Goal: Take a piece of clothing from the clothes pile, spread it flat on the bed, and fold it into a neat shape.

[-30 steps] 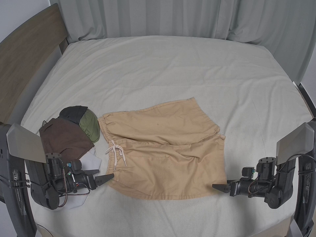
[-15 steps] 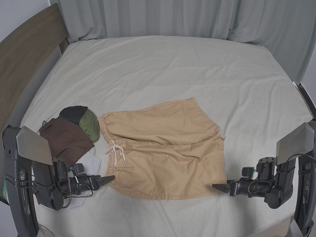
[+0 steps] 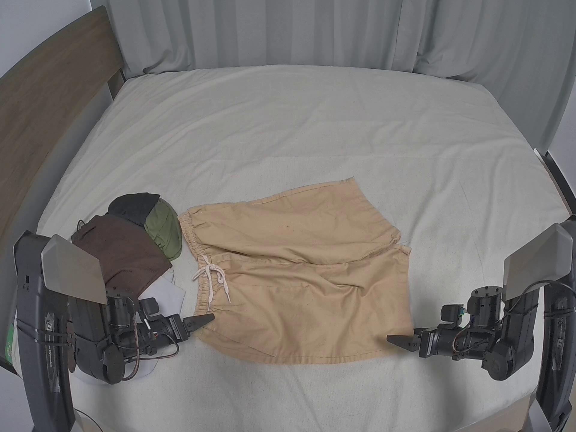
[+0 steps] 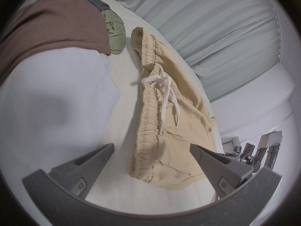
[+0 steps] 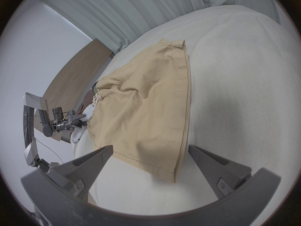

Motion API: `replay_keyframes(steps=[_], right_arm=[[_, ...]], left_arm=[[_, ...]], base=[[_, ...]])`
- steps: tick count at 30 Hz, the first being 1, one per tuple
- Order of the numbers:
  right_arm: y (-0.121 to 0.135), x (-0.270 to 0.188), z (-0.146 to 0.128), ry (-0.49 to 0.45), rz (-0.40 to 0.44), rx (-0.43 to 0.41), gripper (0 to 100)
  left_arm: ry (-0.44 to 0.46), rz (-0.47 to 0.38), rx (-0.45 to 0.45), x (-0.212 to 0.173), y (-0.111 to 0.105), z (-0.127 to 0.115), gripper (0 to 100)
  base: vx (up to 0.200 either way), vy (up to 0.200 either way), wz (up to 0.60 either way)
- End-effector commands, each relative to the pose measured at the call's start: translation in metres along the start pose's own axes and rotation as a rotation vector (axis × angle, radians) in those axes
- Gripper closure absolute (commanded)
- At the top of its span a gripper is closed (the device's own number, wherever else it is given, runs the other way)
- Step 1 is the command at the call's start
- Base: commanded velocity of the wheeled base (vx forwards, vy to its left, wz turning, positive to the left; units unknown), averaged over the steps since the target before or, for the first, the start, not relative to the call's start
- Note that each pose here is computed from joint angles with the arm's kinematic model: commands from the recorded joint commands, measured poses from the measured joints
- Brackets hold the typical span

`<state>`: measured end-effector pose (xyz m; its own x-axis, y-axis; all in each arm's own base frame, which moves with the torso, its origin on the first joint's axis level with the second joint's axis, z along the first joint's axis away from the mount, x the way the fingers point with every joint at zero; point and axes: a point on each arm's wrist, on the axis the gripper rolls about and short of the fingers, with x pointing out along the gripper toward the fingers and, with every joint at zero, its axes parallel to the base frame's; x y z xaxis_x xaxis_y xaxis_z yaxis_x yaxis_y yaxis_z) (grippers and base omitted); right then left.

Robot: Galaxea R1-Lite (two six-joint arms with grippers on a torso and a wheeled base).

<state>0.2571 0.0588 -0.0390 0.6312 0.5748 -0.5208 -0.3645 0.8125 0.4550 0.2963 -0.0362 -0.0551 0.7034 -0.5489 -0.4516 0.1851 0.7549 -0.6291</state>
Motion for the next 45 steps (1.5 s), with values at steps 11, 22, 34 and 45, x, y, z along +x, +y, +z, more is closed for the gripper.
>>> replay_keyframes(steps=[11, 22, 34, 45], right_arm=[[0.0002, 0.0005, -0.0008, 0.003, 0.001, 0.000, 0], [-0.0003, 0.0003, -0.0013, 0.005, 0.000, 0.002, 0], [-0.0008, 0.0008, -0.0023, 0.009, -0.001, 0.004, 0], [-0.0002, 0.0016, -0.0039, 0.017, 0.001, 0.005, 0]], left_arm=[[0.017, -0.009, -0.004, 0.0032, -0.0029, -0.0038, 0], [0.018, -0.009, 0.001, 0.0039, -0.0034, -0.0043, 100], [0.020, -0.010, 0.005, 0.0041, -0.0031, -0.0046, 100], [0.020, -0.010, 0.006, 0.0041, -0.0031, -0.0046, 100]], base=[[0.000, 0.000, 0.00], [0.000, 0.000, 0.00], [0.000, 0.000, 0.00], [0.000, 0.000, 0.00]])
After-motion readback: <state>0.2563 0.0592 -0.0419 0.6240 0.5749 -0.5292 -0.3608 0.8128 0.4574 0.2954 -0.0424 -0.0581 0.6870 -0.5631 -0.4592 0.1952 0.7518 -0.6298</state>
